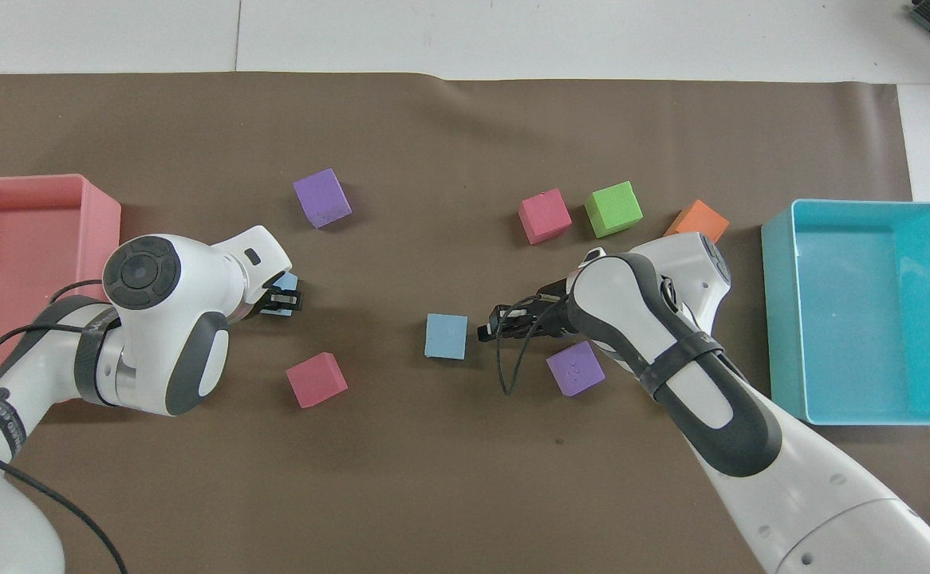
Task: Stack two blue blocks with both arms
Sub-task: 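Carry the second blue cube with the left gripper over the placed cube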
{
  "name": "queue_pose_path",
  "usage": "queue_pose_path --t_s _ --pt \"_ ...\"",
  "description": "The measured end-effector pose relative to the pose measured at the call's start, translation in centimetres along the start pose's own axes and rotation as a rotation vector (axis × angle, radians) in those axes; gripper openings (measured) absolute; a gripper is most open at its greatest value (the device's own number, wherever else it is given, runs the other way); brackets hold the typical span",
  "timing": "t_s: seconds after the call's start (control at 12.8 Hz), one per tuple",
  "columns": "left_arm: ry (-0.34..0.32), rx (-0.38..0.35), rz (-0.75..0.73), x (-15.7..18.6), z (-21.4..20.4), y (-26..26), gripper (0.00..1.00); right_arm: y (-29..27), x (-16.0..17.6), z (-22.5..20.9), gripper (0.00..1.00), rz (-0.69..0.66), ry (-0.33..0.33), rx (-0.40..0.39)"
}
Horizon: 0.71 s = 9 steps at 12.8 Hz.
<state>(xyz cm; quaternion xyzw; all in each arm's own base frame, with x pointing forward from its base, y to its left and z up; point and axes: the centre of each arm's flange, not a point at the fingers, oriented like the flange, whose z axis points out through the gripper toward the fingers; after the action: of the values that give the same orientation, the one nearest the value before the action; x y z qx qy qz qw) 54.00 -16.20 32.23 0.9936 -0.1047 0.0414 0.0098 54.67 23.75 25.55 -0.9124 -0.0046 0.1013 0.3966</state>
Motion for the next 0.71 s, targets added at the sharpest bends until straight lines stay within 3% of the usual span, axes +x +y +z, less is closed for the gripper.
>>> queue_pose_path --t_s 0.71 --pt "-0.03 -0.004 -0.047 0.3 -12.1 8.5 0.59 0.5 -0.2 0.2 0.01 0.01 -0.001 -0.006"
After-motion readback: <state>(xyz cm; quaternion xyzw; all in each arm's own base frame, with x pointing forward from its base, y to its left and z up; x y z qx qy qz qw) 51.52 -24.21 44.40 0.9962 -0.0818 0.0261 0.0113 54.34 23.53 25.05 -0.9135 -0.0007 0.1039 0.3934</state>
